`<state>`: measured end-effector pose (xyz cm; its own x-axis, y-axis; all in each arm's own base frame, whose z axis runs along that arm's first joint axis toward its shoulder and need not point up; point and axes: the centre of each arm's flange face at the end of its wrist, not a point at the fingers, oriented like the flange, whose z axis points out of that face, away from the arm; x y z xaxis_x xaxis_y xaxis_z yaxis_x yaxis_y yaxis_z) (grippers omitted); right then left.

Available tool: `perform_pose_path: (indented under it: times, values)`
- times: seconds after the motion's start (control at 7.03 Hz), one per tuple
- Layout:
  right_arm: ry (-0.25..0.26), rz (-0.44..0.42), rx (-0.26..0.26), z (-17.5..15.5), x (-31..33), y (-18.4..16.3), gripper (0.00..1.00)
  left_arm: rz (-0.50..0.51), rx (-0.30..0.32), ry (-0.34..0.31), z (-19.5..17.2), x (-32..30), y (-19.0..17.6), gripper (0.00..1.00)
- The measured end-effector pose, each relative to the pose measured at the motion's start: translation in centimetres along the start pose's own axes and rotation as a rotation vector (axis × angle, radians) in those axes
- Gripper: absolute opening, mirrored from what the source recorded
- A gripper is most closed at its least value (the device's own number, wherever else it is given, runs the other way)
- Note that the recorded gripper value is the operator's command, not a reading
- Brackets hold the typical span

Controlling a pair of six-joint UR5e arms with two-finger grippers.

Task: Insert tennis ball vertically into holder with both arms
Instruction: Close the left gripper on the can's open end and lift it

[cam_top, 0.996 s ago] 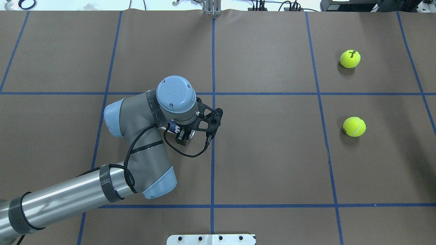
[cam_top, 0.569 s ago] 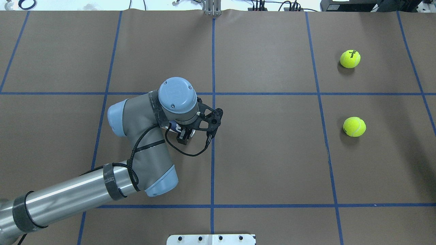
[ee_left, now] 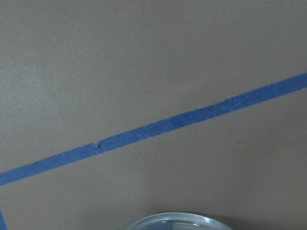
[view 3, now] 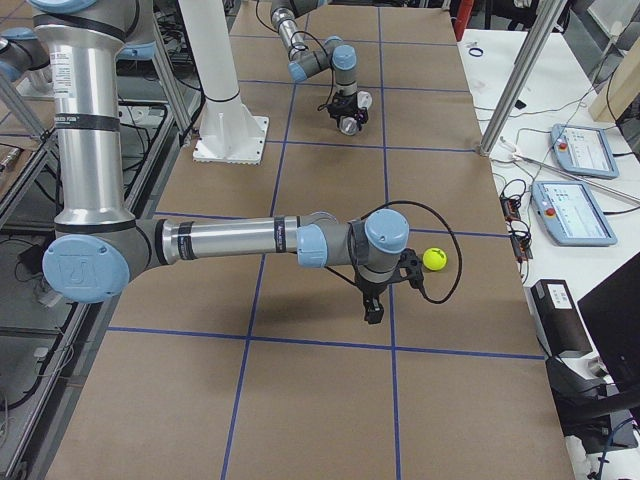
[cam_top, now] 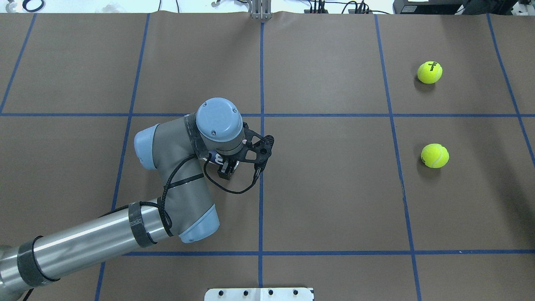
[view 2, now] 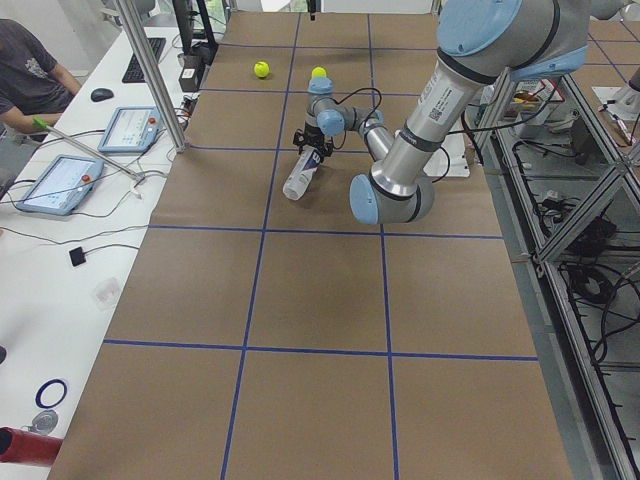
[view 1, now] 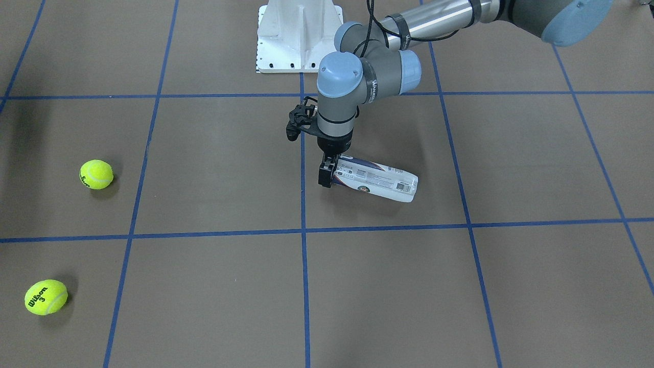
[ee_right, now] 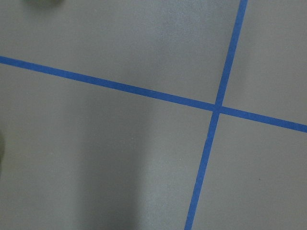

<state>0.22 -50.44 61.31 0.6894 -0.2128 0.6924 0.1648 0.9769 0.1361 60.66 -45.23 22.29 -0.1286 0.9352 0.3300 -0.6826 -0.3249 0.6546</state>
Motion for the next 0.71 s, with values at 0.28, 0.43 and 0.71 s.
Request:
perform_pose_path:
  times: [0.28, 0.43, 0.71]
  values:
    - [0.0, 0.002, -0.002, 0.08, 0.08, 0.02, 0.99, -0.016, 0.008, -0.002, 0.56, 0.18, -0.18, 0.98]
    - [0.0, 0.003, -0.003, 0.14, 0.13, 0.04, 0.99, -0.019, 0.009, -0.001, 0.7, 0.25, -0.22, 0.93]
    - [0.0, 0.003, -0.004, 0.17, 0.17, 0.05, 0.99, -0.02, 0.01, -0.001, 0.77, 0.29, -0.26, 0.83]
